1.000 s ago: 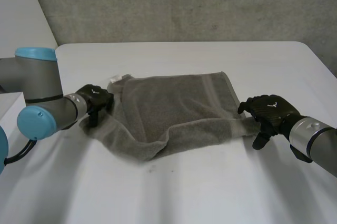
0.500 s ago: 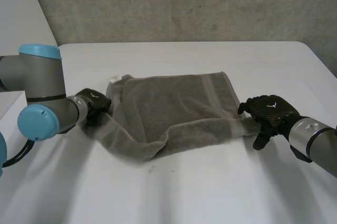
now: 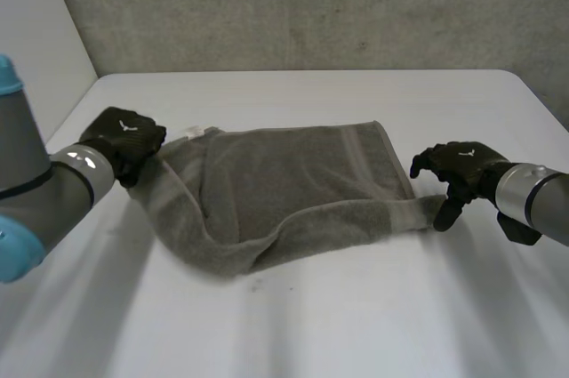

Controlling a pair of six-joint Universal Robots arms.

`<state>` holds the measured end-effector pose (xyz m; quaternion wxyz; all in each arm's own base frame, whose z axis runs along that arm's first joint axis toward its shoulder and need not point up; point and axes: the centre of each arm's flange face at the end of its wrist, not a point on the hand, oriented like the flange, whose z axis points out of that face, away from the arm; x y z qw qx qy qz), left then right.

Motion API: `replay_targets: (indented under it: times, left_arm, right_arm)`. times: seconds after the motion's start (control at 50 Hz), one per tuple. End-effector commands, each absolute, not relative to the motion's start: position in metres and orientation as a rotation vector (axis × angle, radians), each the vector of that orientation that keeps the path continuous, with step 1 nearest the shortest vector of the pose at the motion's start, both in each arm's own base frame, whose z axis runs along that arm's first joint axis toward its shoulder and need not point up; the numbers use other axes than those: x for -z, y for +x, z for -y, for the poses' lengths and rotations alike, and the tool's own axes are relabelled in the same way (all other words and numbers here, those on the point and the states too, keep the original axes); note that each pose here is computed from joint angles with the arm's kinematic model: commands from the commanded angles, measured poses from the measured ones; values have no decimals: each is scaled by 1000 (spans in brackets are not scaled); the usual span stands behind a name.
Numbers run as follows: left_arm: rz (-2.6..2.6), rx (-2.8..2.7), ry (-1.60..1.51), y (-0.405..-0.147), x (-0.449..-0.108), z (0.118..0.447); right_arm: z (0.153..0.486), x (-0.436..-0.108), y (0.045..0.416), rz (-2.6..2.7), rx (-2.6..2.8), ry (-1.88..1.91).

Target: Fold the towel.

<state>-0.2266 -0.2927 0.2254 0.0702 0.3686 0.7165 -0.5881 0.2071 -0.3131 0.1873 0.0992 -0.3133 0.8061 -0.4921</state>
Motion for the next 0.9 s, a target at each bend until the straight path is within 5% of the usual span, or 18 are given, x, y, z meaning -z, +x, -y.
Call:
replay_targets:
  times: [0.02, 0.26, 0.48, 0.58, 0.7, 0.82, 0.9]
  left_arm:
    - [-2063, 1873, 1057, -221, -230, 279]
    - [-2153, 1942, 923, -215, -235, 278]
    - [-1956, 2372, 531, -193, -340, 287]
    - [-1821, 2554, 364, -178, -391, 285]
    - [-1695, 2711, 212, -167, -439, 277]
    - [-1752, 2678, 182, -163, -444, 278]
    - [-1882, 2583, 202, -165, -420, 293]
  right_arm:
    - [330, -165, 208, -2456, 1389, -934]
    - [340, -155, 219, -2487, 1442, -1095]
    - [325, -301, 206, -2225, 2005, -1033]
    - [304, -401, 183, -1979, 2418, -936]
    - [288, -458, 177, -1790, 2638, -865]
    - [292, -461, 171, -1830, 2630, -856]
    - [317, -421, 172, -2019, 2422, -914]
